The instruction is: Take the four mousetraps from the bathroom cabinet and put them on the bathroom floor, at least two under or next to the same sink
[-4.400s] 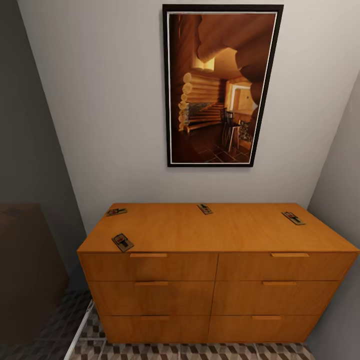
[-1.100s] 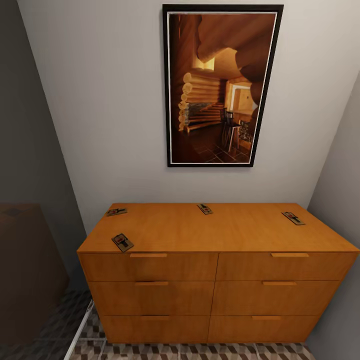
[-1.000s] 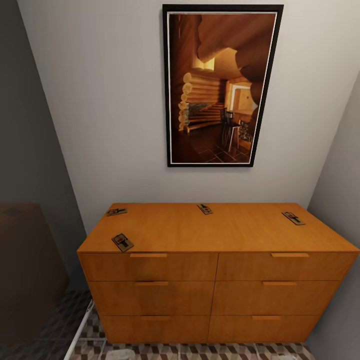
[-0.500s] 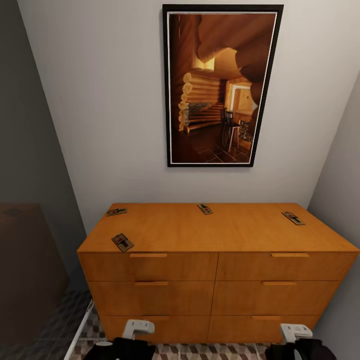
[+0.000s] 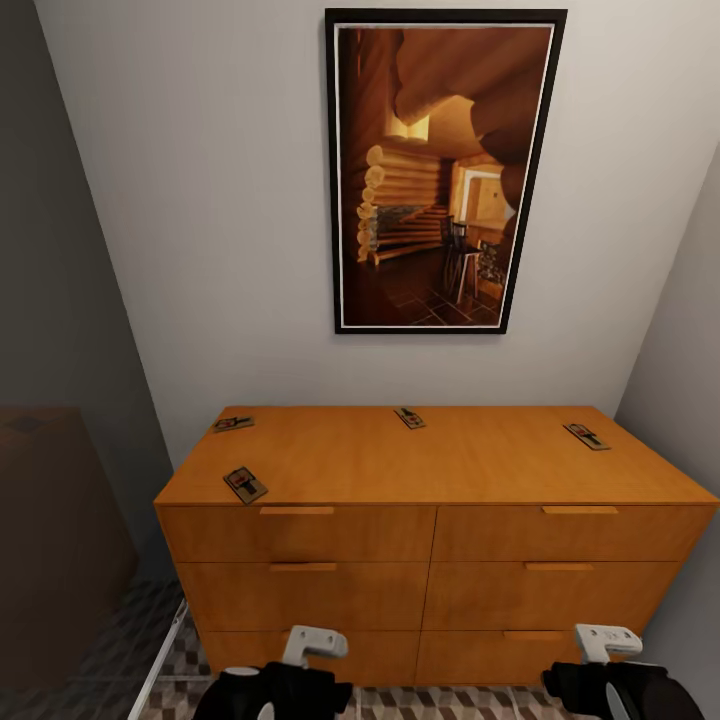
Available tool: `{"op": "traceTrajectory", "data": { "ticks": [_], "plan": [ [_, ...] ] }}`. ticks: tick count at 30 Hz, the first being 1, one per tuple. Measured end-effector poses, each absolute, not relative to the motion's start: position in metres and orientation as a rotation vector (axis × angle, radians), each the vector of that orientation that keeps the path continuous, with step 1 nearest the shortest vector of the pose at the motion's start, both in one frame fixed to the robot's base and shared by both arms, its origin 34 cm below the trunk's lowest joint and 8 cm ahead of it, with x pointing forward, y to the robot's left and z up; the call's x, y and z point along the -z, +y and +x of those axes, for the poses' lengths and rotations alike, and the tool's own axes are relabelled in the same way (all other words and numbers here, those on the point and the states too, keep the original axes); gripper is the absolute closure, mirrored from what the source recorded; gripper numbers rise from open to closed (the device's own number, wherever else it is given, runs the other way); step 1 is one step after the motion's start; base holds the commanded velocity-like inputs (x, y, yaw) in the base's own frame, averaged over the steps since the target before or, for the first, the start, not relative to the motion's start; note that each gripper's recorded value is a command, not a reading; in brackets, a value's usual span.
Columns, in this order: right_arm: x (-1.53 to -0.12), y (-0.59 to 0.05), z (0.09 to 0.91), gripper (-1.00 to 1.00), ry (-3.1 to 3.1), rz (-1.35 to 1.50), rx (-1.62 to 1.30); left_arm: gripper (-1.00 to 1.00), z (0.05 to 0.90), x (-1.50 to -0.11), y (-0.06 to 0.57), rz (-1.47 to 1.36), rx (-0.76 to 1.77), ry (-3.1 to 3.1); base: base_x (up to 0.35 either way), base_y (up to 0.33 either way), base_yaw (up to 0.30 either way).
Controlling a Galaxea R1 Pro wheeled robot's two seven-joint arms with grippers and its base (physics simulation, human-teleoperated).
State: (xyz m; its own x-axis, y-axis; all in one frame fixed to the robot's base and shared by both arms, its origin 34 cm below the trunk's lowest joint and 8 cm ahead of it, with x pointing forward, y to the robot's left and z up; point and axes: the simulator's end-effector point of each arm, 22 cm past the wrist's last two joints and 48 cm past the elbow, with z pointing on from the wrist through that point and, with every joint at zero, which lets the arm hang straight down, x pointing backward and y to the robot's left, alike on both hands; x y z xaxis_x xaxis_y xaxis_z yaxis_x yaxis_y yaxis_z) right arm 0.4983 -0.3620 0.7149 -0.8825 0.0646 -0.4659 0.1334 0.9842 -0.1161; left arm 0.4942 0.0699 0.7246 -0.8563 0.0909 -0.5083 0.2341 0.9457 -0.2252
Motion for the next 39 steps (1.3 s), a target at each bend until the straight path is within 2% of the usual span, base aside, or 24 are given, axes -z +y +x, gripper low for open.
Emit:
{"op": "traceTrajectory", "data": {
  "ticks": [21,39],
  "plan": [
    [-0.754,-0.398,0.535,-1.0,2.56,0.12,0.283,-1.0,0.536,-0.783,0.023,0.327,0.569,2.444,0.0,0.0,0.0],
    [-0.761,-0.402,0.543,-1.0,2.543,0.119,0.293,-1.0,0.577,-0.825,0.018,0.359,0.567,2.347,0.0,0.0,0.0]
  ]
}}
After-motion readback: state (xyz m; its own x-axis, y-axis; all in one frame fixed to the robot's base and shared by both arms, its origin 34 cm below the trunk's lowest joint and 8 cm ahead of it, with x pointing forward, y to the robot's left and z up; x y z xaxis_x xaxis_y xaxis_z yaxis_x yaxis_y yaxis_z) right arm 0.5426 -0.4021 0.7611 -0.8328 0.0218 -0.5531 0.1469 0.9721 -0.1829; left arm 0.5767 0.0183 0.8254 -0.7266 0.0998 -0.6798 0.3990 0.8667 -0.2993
